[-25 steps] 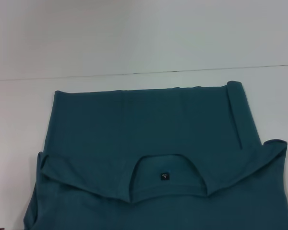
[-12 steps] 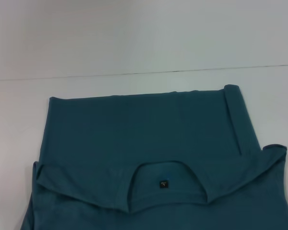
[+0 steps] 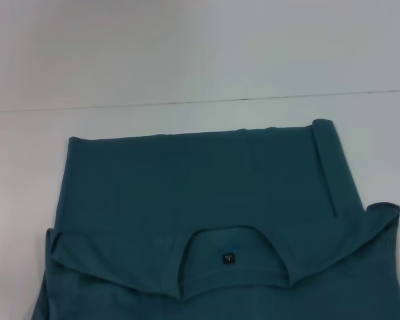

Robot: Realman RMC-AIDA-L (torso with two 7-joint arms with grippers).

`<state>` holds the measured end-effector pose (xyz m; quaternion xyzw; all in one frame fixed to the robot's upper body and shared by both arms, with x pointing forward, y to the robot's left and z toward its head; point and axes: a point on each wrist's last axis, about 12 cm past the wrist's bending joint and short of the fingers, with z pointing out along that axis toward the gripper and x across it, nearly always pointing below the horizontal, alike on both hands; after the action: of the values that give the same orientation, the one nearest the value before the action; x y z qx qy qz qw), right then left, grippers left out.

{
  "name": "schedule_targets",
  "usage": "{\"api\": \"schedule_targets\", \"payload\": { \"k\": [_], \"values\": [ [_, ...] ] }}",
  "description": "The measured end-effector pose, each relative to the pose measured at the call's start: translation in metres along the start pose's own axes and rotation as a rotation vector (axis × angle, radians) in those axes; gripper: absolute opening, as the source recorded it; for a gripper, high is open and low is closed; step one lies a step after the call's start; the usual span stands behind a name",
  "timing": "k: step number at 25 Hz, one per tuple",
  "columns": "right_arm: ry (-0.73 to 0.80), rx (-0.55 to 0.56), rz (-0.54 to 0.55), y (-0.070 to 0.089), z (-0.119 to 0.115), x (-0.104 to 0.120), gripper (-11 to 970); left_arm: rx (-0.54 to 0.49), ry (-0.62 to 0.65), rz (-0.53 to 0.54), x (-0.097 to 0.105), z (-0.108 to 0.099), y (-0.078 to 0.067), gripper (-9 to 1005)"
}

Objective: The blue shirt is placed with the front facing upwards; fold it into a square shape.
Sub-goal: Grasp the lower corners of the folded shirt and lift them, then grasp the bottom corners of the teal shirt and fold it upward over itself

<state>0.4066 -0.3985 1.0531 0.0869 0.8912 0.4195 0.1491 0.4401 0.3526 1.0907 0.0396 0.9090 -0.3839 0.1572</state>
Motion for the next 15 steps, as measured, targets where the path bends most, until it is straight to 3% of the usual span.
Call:
{"api": "schedule_targets", "payload": {
  "k": [15],
  "values": [
    [-0.071,-0.152,-0.015,0.013,0.001,-0.034,2,0.08,-0.034,0.019,-0.021,0.004,-0.004,35]
  ]
}}
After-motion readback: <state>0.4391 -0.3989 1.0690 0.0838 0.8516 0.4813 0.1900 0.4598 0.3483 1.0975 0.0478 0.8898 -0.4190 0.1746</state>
